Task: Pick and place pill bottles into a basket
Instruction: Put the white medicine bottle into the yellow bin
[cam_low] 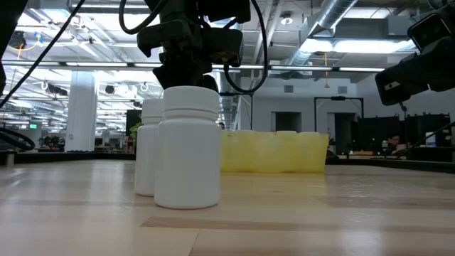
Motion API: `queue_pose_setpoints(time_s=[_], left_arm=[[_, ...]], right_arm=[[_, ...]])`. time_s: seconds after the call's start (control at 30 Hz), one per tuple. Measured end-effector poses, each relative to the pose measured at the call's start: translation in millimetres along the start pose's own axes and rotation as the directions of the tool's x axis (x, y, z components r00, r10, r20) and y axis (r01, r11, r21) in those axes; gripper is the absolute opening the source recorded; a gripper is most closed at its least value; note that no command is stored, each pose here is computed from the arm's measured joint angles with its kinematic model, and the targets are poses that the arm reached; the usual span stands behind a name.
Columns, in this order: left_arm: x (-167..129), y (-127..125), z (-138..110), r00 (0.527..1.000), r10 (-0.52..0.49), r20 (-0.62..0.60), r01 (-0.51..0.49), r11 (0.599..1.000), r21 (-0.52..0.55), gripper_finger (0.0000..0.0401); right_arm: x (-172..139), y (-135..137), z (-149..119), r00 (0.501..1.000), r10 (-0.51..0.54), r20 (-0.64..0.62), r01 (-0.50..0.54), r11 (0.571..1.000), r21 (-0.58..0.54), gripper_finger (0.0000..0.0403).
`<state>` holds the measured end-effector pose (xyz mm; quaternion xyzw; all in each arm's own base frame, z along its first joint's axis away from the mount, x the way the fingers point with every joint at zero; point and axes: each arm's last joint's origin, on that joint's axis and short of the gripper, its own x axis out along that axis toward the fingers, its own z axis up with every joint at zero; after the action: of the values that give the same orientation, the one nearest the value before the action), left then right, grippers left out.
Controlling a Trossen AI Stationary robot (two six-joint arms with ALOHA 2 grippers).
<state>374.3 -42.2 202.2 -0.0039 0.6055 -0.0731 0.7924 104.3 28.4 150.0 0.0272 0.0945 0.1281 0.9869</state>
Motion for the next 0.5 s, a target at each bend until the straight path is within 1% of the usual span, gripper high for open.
queue_pose_setpoints(time_s=[0.23, 0.5], left_arm=[[-5, 0, 2, 1.000, 0.001, 0.010, -0.001, 1.000, 0.012, 0.0162], [-25, 4, 12, 0.999, 0.030, 0.025, -0.032, 0.998, 0.046, 0.0163]], right_arm=[[0, 0, 0, 1.000, 0.000, 0.000, 0.000, 1.000, 0.000, 0.0001], [0, 0, 0, 1.000, 0.000, 0.000, 0.000, 1.000, 0.000, 0.0001]])
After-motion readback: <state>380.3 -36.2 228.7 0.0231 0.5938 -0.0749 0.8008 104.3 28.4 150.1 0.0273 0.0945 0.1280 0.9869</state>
